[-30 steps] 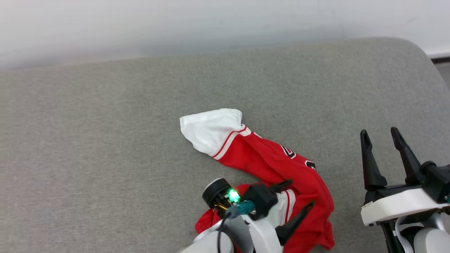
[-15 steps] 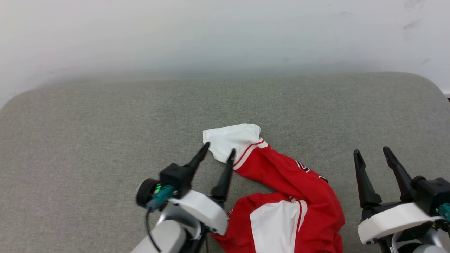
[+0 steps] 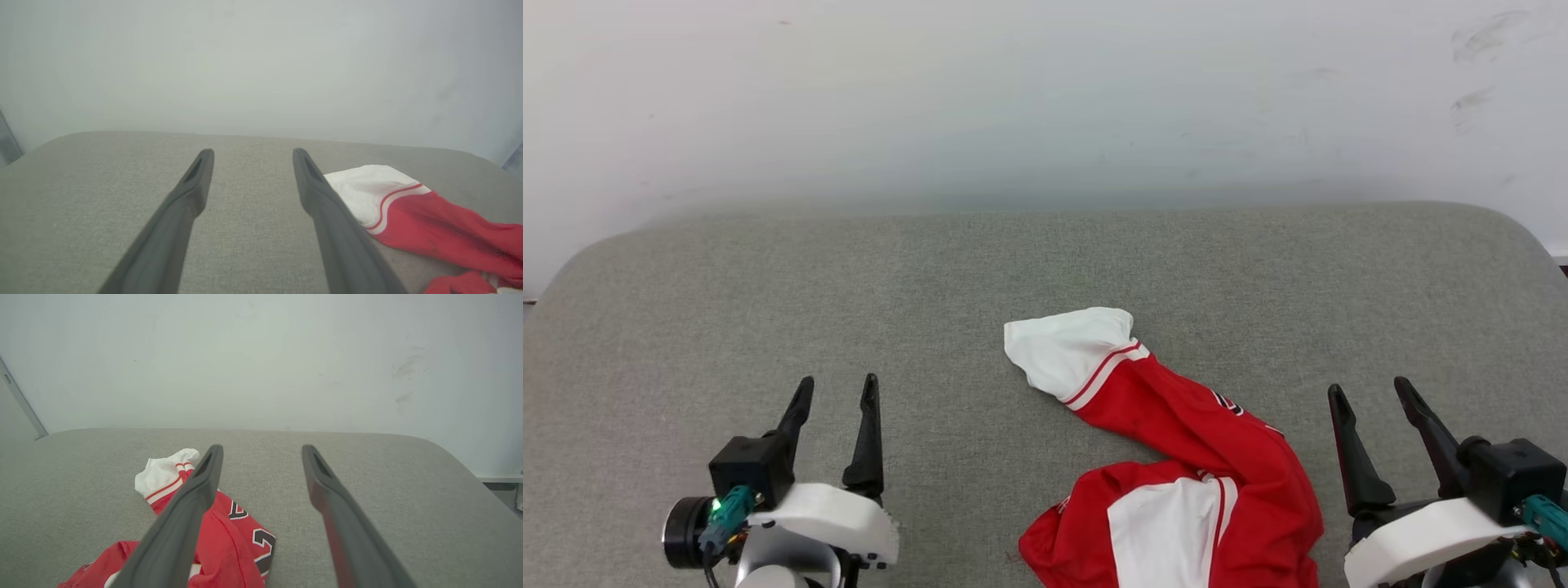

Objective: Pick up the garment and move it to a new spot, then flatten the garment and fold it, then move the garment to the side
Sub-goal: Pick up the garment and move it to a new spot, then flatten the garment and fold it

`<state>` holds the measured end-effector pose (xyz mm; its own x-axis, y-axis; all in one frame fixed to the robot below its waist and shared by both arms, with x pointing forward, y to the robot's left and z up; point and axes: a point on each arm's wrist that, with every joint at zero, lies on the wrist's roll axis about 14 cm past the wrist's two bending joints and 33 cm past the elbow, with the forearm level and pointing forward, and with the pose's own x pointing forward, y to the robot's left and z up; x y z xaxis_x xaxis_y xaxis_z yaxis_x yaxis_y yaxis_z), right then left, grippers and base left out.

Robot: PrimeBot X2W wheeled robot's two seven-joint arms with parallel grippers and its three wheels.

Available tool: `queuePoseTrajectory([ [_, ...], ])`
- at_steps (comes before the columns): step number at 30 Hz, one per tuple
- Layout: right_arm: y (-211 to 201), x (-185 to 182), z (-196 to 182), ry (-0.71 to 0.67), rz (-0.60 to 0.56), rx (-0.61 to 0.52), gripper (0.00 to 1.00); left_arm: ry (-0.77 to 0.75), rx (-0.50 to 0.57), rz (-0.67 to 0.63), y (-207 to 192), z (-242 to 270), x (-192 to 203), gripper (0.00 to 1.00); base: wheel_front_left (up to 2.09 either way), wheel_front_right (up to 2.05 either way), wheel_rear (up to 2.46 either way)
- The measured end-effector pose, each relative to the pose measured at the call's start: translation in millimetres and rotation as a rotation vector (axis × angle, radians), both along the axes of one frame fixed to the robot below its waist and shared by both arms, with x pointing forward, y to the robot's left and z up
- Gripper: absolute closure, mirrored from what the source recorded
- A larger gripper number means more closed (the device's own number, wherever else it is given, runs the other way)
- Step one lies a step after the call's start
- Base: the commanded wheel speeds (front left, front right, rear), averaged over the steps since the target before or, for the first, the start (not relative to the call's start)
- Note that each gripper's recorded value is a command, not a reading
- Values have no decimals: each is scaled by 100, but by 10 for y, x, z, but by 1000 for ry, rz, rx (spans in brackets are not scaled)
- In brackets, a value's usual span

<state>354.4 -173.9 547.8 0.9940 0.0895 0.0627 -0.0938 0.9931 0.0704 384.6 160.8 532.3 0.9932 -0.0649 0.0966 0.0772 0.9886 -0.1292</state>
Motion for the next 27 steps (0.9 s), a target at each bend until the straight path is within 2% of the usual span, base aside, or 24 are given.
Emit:
queuePoseTrajectory([
  [5,18,-17,25,-3,6,-1,0,6,33,28,143,-34,-118,0,0,0,0],
  [18,17,-3,-6,17,9,18,0,11,59,28,157,-10,-207,0,0,0,0],
  [27,36,203,-466,244,27,79,0,-8,43,62,222,55,-148,0,0,0,0],
])
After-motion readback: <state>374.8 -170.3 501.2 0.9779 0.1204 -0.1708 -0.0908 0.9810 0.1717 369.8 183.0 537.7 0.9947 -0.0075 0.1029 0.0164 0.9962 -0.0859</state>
